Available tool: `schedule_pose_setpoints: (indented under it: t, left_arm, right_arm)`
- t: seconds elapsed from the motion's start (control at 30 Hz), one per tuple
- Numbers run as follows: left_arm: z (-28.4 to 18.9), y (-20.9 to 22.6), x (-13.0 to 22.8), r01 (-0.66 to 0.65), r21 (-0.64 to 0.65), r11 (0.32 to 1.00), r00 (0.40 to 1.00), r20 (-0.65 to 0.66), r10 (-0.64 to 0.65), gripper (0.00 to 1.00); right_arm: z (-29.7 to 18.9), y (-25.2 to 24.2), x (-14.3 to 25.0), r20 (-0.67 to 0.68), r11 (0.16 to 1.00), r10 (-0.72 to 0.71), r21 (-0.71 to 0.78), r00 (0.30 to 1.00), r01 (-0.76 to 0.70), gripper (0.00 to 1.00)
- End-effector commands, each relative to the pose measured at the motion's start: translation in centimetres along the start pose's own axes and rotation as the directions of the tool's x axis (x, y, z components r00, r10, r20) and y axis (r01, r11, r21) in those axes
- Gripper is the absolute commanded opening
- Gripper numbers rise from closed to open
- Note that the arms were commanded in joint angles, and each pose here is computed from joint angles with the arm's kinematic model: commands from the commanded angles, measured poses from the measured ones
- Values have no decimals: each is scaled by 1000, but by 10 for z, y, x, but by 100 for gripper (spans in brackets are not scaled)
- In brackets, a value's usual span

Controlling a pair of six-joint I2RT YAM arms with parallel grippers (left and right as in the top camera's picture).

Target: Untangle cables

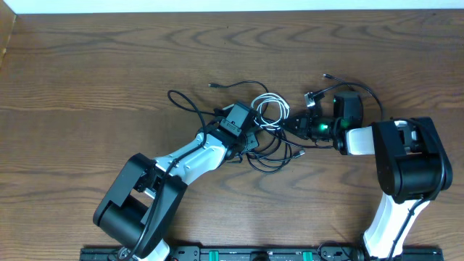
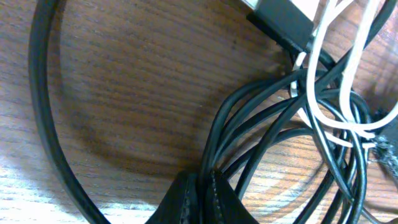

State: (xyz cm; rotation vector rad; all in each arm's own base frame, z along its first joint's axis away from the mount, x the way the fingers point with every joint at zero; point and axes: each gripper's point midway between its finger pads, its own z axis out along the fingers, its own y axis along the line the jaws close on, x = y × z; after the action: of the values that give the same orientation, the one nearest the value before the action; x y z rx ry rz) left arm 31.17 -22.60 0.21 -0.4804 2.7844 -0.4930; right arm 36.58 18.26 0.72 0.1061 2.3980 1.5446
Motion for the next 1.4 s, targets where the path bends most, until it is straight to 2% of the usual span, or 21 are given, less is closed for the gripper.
schedule_pose_setpoints:
  t: [0.0, 0.13, 0.3, 0.63, 0.8, 0.9, 1.2, 1.37]
  left_arm:
    - [-1, 6, 4, 9, -14, 1000, 1000, -14, -9, 8]
    - [-1, 6, 4, 6, -14, 1000, 1000, -14, -6, 8]
    - [-1, 6, 4, 6, -13, 1000, 1000, -14, -6, 8]
    - [-1, 6, 4, 6, -14, 1000, 1000, -15, -6, 8]
    - [-1, 7, 5, 6, -17, 1000, 1000, -18, -6, 8]
    - [-1, 10, 6, 7, -28, 1000, 1000, -25, -7, 8]
    - [-1, 18, 12, 7, -58, 998, 999, -46, -10, 9]
    - [-1, 20, 14, 7, -69, 998, 998, -54, -11, 8]
  right_arm:
    - [3, -5, 21, -66, 997, 12, -76, 998, -17, 1]
    - [-9, 22, 6, -54, 979, -18, -205, 998, 6, 1]
    - [-22, 56, -14, -1, 954, -85, -289, 996, 81, 1]
    - [-52, 128, -45, 161, 908, -238, -312, 958, 278, 1]
    - [-66, 144, -67, 290, 900, -287, -245, 913, 361, 2]
    - [-71, 135, -83, 344, 925, -274, -161, 898, 344, 1]
    - [-76, 115, -107, 360, 955, -286, 26, 888, 297, 1]
    - [-104, 96, -128, 379, 936, -322, 263, 867, 233, 2]
